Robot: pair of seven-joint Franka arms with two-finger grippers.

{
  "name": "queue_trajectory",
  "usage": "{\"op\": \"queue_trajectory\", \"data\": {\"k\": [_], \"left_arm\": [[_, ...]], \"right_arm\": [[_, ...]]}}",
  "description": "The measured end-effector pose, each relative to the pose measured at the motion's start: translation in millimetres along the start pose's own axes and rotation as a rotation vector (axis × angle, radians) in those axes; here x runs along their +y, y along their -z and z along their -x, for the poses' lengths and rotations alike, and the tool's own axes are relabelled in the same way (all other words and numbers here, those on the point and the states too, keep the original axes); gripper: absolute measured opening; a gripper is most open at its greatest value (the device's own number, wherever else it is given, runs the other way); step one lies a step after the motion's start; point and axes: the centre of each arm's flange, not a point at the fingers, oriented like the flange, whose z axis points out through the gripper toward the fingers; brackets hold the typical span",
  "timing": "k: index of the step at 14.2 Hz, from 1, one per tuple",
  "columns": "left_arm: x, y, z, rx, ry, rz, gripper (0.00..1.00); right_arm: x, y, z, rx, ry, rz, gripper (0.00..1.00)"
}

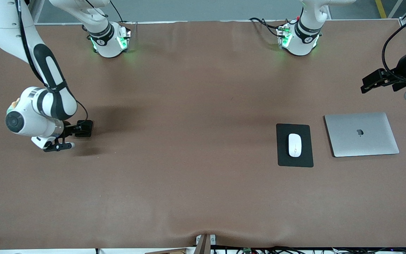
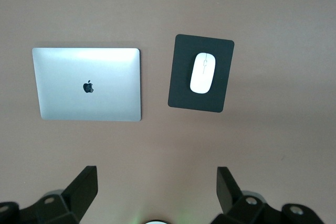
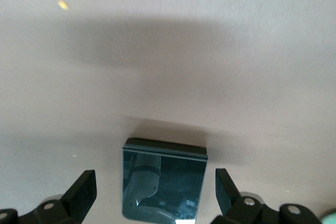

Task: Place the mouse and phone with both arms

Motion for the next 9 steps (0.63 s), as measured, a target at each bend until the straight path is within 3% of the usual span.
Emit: {"op": "queue_trajectory", "data": {"k": [4, 9], "left_arm": [[-9.1, 0.0, -0.8, 0.0, 0.017, 0.001, 1.0], [-5.3, 0.1, -0.5, -0.003, 0.015, 0.036, 1.0]], "right_arm": [[0.7, 47.0, -24.2, 0.009, 0.016, -0.005, 1.0], [14.5, 91.6, -44.1, 0.1, 0.011, 0.017, 1.0]]}}
